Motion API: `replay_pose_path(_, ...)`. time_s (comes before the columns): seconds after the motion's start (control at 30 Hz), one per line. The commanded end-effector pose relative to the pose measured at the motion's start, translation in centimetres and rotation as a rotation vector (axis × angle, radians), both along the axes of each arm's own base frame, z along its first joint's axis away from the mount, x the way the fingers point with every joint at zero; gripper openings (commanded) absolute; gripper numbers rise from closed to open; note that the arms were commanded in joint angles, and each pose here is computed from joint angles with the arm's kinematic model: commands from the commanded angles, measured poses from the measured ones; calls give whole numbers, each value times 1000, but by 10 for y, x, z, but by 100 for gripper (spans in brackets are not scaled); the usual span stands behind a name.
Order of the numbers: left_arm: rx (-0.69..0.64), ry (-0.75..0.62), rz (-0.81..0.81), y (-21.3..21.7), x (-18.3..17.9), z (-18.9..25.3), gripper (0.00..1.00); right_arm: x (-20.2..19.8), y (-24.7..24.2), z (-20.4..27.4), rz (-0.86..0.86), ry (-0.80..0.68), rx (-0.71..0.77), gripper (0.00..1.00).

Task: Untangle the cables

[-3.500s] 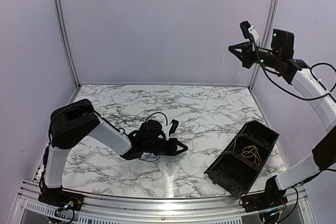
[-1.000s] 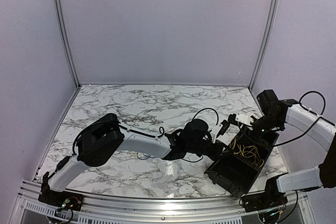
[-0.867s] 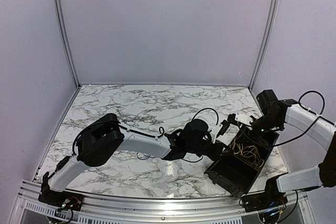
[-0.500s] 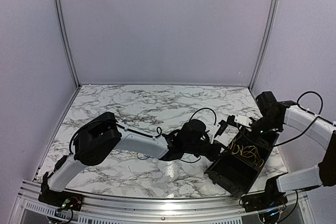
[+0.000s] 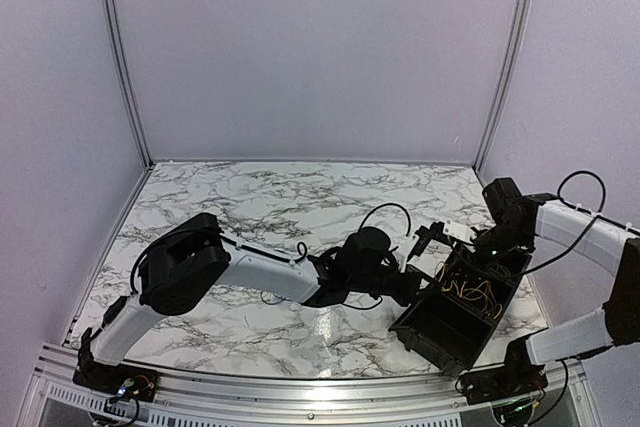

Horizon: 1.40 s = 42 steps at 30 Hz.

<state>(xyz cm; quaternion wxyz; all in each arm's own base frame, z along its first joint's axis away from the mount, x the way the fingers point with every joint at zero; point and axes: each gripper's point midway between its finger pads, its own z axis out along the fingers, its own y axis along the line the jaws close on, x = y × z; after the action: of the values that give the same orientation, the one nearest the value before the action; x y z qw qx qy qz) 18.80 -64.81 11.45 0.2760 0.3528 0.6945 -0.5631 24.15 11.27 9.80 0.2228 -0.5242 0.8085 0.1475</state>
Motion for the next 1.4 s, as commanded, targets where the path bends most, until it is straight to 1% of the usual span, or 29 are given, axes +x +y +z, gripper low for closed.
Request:
replay_pose_path(0.0, -75, -48, 19, 1, 0, 40, 0, -4, 14, 6, 16, 32, 96, 35)
replay_pose_path(0.07, -74, -47, 33, 1, 3, 40, 0, -3, 13, 5, 3, 35, 91, 28)
replay_pose_path(0.13, -71, -46, 70, 3, 9, 39, 1, -3, 11, 4, -9, 37, 84, 18)
replay_pose_path(0.2, -67, -44, 117, 4, 17, 38, 15, -4, 12, 6, -24, 52, 94, 8)
replay_pose_path(0.3, -67, -48, 192, 6, 31, 39, 27, -6, 15, 12, -27, 57, 118, 3)
replay_pose_path(0.37, -64, -47, 233, 7, 39, 37, 30, -4, 14, 16, -41, 31, 117, 1)
replay_pose_path(0.73, -79, 21, 364, 7, 77, 25, 30, -5, 14, 19, -34, 18, 120, 0)
replay_pose_path(0.87, -120, 30, 431, 5, 95, 37, 30, -6, 12, 13, -37, 21, 105, 1)
replay_pose_path(0.97, -139, 18, 476, 8, 103, 47, 29, 0, 2, 6, -85, 14, 49, 0)
replay_pose_path(1.07, -147, 20, 429, 4, 96, 51, 34, 9, -16, 5, -160, -17, -32, 0)
replay_pose_path(1.17, -135, 39, 382, 5, 85, 44, 39, 14, -36, 11, -209, -51, -98, 1)
replay_pose_path(1.23, -126, 50, 388, 11, 83, 40, 41, 12, -49, 12, -220, -55, -146, 2)
replay_pose_path(1.37, -115, 32, 431, 25, 87, 40, 43, -5, -72, 4, -212, -12, -241, 4)
